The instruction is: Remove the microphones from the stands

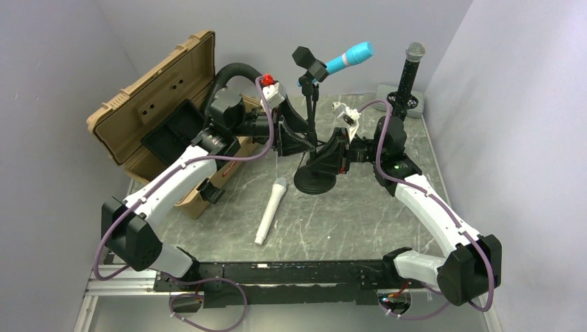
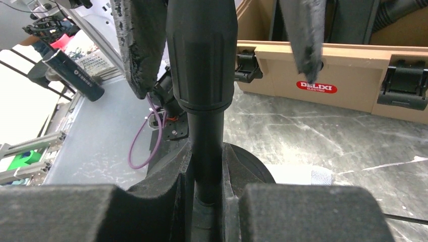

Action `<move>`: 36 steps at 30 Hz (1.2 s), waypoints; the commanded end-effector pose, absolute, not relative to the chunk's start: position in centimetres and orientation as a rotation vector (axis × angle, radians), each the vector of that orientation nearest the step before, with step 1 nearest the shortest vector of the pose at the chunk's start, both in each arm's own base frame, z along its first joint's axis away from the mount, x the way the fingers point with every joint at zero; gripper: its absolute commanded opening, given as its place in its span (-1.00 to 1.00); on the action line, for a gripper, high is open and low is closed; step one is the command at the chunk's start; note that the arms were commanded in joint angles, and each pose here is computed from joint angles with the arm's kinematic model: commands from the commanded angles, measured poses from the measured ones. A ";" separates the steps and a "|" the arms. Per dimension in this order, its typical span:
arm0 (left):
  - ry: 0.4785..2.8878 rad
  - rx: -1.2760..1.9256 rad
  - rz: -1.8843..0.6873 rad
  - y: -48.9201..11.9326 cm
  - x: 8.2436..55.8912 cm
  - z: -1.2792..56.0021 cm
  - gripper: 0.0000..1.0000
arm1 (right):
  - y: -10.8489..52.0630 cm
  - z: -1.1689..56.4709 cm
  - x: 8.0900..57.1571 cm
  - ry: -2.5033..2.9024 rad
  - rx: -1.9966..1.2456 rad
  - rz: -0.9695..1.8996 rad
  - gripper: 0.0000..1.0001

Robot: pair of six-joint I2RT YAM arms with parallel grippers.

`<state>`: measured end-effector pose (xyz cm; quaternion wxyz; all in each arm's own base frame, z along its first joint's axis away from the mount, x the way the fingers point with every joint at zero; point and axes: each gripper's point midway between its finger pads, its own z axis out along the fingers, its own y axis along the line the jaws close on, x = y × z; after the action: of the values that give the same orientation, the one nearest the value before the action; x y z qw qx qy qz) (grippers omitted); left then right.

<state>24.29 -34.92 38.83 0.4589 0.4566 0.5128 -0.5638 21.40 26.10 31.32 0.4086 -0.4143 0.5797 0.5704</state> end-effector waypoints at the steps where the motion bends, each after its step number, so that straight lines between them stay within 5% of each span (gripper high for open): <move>1: 1.163 1.154 -1.432 -35.8 22.8 40.7 0.20 | 26.1 32.9 21.6 1.359 -1.079 1.373 -1.00; 5: 1.188 1.112 -1.481 -36.6 22.8 40.9 -0.22 | 26.0 32.4 22.4 1.381 -1.048 1.325 -1.00; 9: 1.279 0.988 -1.498 -37.3 23.7 41.3 -1.00 | 25.8 32.0 23.4 1.408 -1.010 1.258 -1.00; 12: 1.459 0.811 -1.445 -37.7 25.3 40.3 -1.00 | 25.7 31.9 24.6 1.437 -0.967 1.194 -1.00; 15: 1.751 0.512 -1.316 -37.2 28.4 37.6 -0.73 | 25.5 32.0 26.0 1.462 -0.905 1.141 -1.00; 23: 1.750 0.554 -1.198 -36.2 28.2 37.6 0.93 | 25.2 31.9 26.3 1.453 -0.910 1.136 -1.00; 36: 1.176 1.147 -1.297 -34.3 23.0 42.2 0.99 | 25.3 33.2 20.4 1.305 -1.127 1.388 -1.00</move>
<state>27.30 -33.68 38.58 0.4945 0.3437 0.6257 -0.4959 23.11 25.35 29.70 0.4325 -0.3969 0.6062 0.5366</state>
